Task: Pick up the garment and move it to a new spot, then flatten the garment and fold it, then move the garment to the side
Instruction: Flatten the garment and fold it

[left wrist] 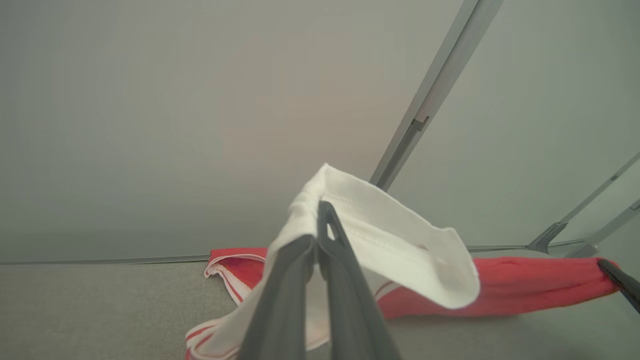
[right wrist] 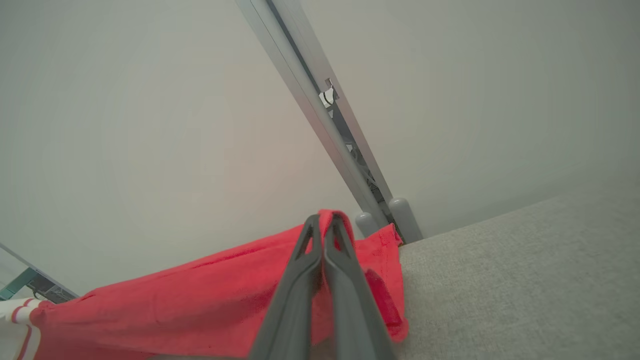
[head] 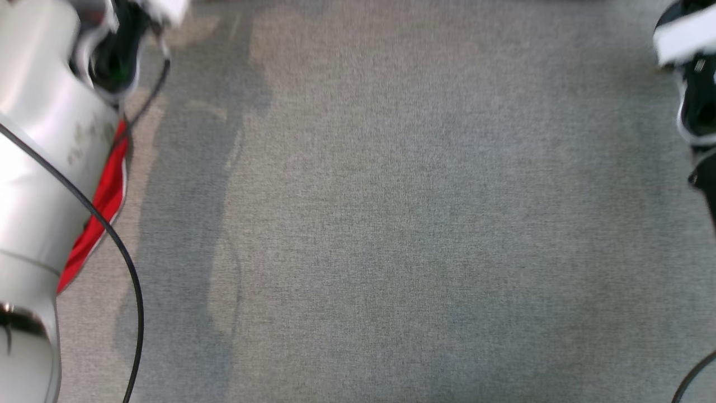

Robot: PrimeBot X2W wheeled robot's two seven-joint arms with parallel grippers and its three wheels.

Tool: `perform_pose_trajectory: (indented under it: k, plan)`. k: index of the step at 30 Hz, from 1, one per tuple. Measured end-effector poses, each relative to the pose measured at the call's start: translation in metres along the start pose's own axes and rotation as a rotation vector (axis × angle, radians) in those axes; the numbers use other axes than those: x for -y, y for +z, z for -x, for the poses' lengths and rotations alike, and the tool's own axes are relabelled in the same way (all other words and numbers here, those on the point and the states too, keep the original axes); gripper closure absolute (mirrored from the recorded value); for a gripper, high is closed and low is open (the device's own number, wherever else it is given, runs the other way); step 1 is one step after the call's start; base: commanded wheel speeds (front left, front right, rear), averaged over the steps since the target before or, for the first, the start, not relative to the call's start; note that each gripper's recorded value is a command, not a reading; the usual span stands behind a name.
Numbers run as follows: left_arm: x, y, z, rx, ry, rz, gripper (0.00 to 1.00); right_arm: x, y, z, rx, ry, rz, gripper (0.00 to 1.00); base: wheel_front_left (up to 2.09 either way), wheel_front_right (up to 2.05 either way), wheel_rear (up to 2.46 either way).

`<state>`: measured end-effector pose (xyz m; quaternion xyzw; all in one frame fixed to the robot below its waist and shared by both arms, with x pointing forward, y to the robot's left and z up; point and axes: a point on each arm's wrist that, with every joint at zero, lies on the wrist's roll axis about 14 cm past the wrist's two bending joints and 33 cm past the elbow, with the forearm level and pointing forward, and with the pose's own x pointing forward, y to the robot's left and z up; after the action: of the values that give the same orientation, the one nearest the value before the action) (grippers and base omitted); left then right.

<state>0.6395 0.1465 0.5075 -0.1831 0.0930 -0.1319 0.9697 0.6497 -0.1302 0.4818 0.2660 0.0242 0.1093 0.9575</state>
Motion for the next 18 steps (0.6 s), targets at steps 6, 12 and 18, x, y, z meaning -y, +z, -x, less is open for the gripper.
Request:
perform_pose_trajectory:
  k: [6,12,18]
  plan:
    - [-0.007,-0.027,0.035,-0.11,0.005,-0.112,1.0,-0.001,-0.016,0.031,-0.07,-0.015,-0.012,1.0,0.0,0.0,0.0]
    - [-0.012,-0.055,0.074,-0.242,0.007,-0.216,1.0,-0.005,-0.021,0.06,-0.136,-0.015,0.008,1.0,0.0,0.0,0.0]
    - [0.004,-0.088,0.111,-0.394,-0.055,-0.259,1.0,0.001,-0.018,0.087,-0.165,-0.031,0.068,1.0,0.0,0.0,0.0]
